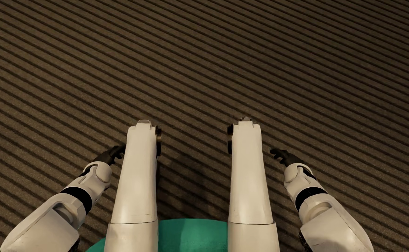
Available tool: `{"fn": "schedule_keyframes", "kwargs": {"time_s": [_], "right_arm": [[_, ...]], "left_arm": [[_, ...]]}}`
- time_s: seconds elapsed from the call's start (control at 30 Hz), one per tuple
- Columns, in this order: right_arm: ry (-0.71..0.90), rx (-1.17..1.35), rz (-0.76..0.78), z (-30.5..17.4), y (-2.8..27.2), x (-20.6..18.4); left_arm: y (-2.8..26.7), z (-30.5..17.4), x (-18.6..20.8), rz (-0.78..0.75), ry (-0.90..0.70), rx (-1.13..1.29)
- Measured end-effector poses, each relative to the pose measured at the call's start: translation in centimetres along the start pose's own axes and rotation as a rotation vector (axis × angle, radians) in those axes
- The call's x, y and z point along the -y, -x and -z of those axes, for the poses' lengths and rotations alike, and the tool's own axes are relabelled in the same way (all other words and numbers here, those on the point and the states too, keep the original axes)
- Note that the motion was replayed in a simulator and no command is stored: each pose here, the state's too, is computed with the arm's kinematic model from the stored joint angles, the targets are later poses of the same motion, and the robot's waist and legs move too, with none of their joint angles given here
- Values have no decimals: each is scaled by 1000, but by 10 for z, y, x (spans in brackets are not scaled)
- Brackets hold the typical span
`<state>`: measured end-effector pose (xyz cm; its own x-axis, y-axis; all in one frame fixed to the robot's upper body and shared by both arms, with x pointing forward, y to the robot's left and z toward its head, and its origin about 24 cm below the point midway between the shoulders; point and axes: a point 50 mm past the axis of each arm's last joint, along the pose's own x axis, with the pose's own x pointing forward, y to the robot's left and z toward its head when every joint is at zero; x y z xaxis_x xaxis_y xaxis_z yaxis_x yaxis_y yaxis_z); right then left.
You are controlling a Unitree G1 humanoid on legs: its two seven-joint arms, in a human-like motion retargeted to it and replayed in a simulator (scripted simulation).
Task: Get off of the dark cyan chair
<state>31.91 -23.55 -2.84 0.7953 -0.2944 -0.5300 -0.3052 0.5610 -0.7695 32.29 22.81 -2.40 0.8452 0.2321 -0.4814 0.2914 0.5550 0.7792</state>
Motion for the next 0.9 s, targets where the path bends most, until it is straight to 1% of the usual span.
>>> {"fn": "schedule_keyframes", "kwargs": {"time_s": [0.1, 0.2, 0.3, 0.37, 0.5, 0.6, 0.67, 0.7, 0.77, 0.83, 0.9], "right_arm": [[3, 36, 41, -14, -2, 16], [31, 68, 63, -19, -2, 21], [76, 60, 66, -9, -1, 13], [54, 42, 43, 5, 2, -2], [72, -96, -83, 61, 16, -45], [94, -209, -210, 110, 39, -82], [103, -267, -281, 139, 56, -99], [85, -303, -310, 152, 65, -106], [41, -385, -315, 176, 79, -111], [27, -465, -313, 197, 92, -115], [33, -513, -337, 208, 99, -116]], "left_arm": [[-3, -16, -16, -41, 7, 44], [-4, -22, -22, -60, 0, 76], [-3, -11, -15, -61, 27, 49], [1, 6, -3, -35, 29, 7], [12, 47, 24, 33, 40, -97], [32, 95, 47, 106, 20, -208], [48, 126, 60, 158, 1, -283], [55, 139, 65, 192, -12, -313], [63, 153, 69, 222, -13, -359], [68, 160, 70, 221, -2, -385], [71, 165, 71, 218, 18, -407]]}}
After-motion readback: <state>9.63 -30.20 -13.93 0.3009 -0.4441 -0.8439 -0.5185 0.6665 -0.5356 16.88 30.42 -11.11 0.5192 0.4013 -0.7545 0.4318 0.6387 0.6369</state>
